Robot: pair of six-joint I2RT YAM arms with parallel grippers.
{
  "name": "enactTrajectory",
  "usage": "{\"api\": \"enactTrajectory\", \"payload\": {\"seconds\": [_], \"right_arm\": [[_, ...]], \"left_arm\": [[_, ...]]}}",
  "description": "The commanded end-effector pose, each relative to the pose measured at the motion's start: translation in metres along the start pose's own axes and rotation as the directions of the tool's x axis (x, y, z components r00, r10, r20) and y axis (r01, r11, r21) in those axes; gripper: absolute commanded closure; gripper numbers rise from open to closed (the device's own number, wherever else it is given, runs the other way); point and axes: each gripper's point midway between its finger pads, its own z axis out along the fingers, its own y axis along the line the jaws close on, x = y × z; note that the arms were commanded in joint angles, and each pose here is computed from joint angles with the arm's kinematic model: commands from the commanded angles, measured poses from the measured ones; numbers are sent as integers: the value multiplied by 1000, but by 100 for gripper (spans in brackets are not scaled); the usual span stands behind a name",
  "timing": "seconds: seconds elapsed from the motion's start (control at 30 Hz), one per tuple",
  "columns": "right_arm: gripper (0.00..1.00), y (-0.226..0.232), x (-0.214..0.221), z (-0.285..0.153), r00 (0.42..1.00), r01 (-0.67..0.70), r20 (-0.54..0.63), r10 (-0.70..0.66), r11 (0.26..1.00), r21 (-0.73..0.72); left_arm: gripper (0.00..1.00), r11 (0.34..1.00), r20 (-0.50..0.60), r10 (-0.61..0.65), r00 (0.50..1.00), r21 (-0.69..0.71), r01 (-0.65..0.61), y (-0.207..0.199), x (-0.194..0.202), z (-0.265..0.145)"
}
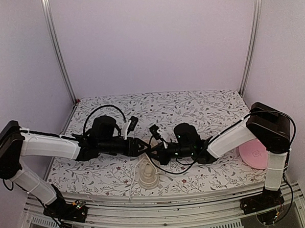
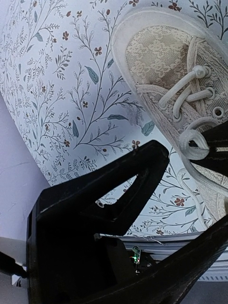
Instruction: Tie the shoes
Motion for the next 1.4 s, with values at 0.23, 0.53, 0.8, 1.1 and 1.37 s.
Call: {"api": "enactTrajectory", "payload": {"seconds": [0.23, 0.53, 0.8, 1.1, 1.37], "right_arm": [[98, 14, -23, -6, 997, 44, 65, -43, 999, -23], [98, 19, -23, -5, 997, 55, 64, -52, 998, -34], [92, 16, -25, -7, 996, 55, 67, -54, 998, -15], [26, 12, -28, -58, 998, 38, 55, -43, 996, 80], [27, 38, 46, -78, 990, -36, -134, 33, 999, -13]], "left_arm": [[62, 1000, 0, -12, 1000, -21, 12, 9, -6, 12], [73, 999, -17, -31, 999, -13, 31, 13, -1, 19], [100, 999, 9, -25, 1000, -29, 25, 15, -5, 18], [100, 999, 32, -36, 999, -36, 37, 17, -1, 8], [100, 999, 29, -41, 999, -35, 42, 17, 1, 7]]}}
